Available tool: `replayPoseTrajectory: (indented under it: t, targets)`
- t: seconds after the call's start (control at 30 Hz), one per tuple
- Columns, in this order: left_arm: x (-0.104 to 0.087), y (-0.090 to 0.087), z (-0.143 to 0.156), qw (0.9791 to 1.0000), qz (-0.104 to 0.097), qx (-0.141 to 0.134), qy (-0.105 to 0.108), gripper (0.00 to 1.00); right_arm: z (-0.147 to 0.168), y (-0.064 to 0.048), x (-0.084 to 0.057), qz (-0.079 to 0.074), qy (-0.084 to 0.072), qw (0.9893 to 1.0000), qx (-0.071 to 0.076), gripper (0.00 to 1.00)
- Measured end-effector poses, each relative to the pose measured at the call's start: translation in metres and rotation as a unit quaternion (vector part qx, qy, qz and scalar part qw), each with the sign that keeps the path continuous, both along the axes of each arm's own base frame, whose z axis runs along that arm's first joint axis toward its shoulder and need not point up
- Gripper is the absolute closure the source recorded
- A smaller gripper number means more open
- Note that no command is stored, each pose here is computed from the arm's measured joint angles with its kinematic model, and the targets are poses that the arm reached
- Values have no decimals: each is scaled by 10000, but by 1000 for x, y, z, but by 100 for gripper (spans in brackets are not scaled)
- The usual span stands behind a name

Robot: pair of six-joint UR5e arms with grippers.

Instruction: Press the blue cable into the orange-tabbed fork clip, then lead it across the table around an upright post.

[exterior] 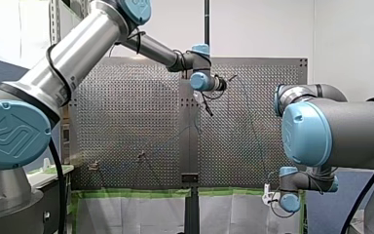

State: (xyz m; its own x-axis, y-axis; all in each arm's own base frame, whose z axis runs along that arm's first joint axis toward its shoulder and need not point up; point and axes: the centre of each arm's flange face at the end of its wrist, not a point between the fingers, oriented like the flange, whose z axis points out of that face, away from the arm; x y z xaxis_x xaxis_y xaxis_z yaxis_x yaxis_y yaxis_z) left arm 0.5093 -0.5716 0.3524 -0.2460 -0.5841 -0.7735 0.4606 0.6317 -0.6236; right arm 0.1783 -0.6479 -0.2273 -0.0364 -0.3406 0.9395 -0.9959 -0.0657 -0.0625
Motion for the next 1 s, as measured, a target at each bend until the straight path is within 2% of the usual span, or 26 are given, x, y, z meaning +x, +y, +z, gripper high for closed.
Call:
replayPoseTrajectory:
  t: [0.4, 0.6, 0.8, 1.0]
  targets:
    - [20, 6, -25, 9986, 50, -431, 291, 0, 0, 1, 3, 24, 4, 10000, -1, 100]
    - [43, 25, -30, 9967, 368, -649, 322, 0, 0, 1, 6, 46, 7, 10000, -6, 100]
    - [59, 46, -34, 9961, 699, -429, 323, 0, 0, 0, 2, 17, -1, 10000, -10, 100]
    - [65, 61, -39, 9939, 1025, -98, 401, 0, 0, -1, -3, -40, -52, 10000, -13, 100]
